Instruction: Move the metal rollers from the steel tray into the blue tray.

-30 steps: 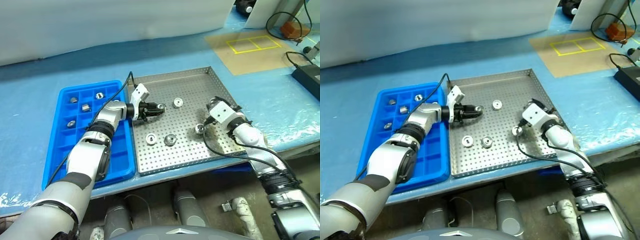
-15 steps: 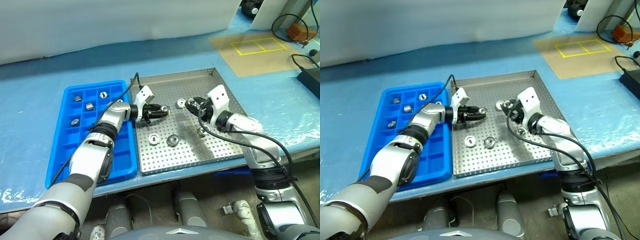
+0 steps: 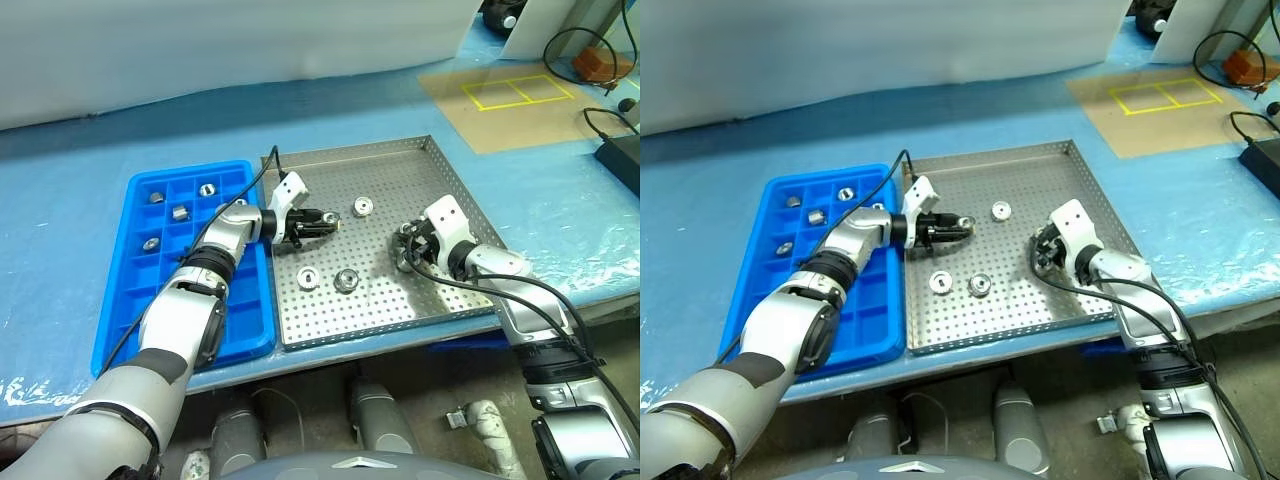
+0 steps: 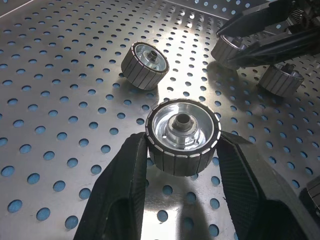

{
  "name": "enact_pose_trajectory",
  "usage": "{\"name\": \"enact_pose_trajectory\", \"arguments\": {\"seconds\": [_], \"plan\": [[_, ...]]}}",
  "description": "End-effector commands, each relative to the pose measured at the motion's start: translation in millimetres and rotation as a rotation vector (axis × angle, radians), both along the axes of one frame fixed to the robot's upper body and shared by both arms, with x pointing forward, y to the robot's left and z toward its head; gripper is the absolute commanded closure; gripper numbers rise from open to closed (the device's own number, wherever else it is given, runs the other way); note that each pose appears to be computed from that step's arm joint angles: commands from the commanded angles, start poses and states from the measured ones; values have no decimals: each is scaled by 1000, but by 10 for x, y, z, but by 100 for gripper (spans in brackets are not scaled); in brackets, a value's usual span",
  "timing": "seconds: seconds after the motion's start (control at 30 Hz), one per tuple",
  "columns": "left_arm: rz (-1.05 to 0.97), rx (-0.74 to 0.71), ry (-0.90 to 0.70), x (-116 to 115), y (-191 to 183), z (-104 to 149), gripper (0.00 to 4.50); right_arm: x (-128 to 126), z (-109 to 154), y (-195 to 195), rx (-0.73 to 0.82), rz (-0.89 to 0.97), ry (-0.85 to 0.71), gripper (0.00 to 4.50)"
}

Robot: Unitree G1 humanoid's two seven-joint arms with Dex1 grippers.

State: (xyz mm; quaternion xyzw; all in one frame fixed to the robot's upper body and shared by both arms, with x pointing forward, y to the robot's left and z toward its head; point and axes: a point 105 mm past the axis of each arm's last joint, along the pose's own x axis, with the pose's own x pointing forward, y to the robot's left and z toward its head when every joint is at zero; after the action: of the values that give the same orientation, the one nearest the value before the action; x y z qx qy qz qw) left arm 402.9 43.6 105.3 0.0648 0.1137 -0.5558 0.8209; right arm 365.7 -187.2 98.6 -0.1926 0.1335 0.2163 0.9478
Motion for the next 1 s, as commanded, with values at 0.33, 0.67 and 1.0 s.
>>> {"name": "enact_pose_trajectory", "arguments": {"seconds": [0.33, 0.67, 1.0], "plan": [[2, 36, 21, -62, 66, -176, 266, 150, 283, 7, 16, -41, -139, 156], [-65, 208, 7, -156, 93, -419, 266, 137, 456, 36, 73, -39, -190, 156], [-174, 234, 12, -284, 90, -471, 266, 121, 481, 25, 98, -41, -195, 156]]}}
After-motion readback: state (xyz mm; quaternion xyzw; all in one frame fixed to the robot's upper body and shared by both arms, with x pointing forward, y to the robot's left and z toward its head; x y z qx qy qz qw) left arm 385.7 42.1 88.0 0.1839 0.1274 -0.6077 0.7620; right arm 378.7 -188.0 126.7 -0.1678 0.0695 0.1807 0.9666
